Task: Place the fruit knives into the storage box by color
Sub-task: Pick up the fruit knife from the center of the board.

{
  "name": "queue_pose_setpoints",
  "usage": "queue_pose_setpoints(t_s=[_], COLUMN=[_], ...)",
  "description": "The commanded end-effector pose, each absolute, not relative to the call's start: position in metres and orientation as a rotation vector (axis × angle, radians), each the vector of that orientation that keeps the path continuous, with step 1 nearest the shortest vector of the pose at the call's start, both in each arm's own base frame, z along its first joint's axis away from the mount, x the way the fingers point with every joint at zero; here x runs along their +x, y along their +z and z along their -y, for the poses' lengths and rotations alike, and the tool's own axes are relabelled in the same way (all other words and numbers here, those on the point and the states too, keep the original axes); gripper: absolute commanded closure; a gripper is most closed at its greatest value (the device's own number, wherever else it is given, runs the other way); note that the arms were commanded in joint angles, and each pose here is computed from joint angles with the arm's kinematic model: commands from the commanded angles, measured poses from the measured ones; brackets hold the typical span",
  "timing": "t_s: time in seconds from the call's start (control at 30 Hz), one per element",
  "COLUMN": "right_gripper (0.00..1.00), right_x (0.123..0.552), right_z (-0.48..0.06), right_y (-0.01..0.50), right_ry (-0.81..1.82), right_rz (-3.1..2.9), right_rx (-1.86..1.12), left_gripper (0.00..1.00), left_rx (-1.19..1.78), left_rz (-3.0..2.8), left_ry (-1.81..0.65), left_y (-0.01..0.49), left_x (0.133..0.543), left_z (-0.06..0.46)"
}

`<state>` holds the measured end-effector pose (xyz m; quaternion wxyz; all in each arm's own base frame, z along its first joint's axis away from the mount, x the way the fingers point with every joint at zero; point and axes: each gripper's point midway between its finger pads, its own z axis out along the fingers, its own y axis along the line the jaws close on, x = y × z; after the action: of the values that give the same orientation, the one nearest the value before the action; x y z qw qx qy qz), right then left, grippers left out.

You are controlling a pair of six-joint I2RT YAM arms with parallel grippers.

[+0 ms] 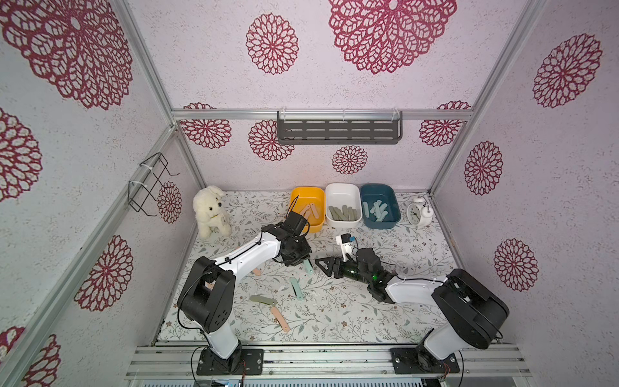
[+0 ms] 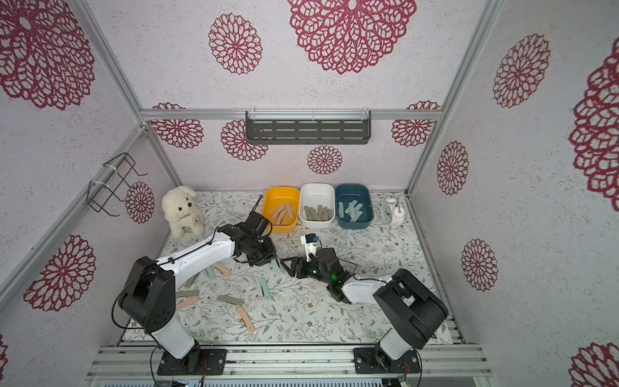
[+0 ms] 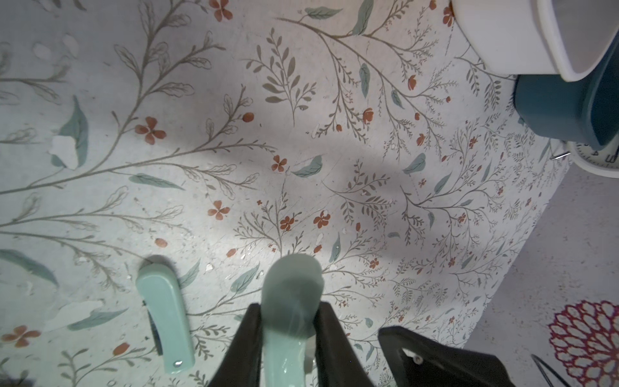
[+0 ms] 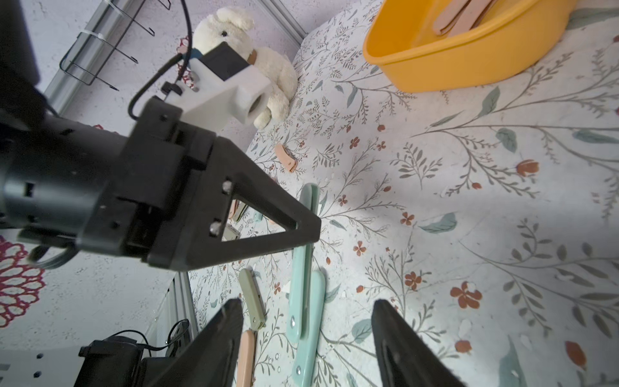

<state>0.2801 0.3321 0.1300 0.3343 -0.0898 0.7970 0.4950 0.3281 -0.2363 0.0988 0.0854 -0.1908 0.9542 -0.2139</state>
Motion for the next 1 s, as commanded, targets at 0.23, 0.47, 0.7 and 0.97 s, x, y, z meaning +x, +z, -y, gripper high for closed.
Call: queue_pose_setpoints(t_s=[0.23,0.47,0.7,0.97], right_gripper=[0.50,0.58,0.76,0.98], right_x=[0.282,0.284,0.286,0.286], right_z=[-0.360,-0.368,-0.371,-0.371], right_y=[0.147,0.144,0.143,0.141], right_ry=[1.489,1.532,1.565,1.559], right_rz=[-2.014,-2.026,-2.018,-2.040], right_rx=[-0.277,-0.279,-0.270,-0.261], left_gripper=[0.83,0.83,0.83,0.83], left_rx=[-0.583,-0.582,-0.575,-0.577], left_rz=[-2.759,-2.738,-2.731,-2.719], left_ry=[-0.791,-0.820,-0.824,-0.831], left_y=[0.121,0.125,0.128,0.129], left_x=[0.339,0.339,0.337,0.338], left_z=[0.242,0.242,0.242,0.241])
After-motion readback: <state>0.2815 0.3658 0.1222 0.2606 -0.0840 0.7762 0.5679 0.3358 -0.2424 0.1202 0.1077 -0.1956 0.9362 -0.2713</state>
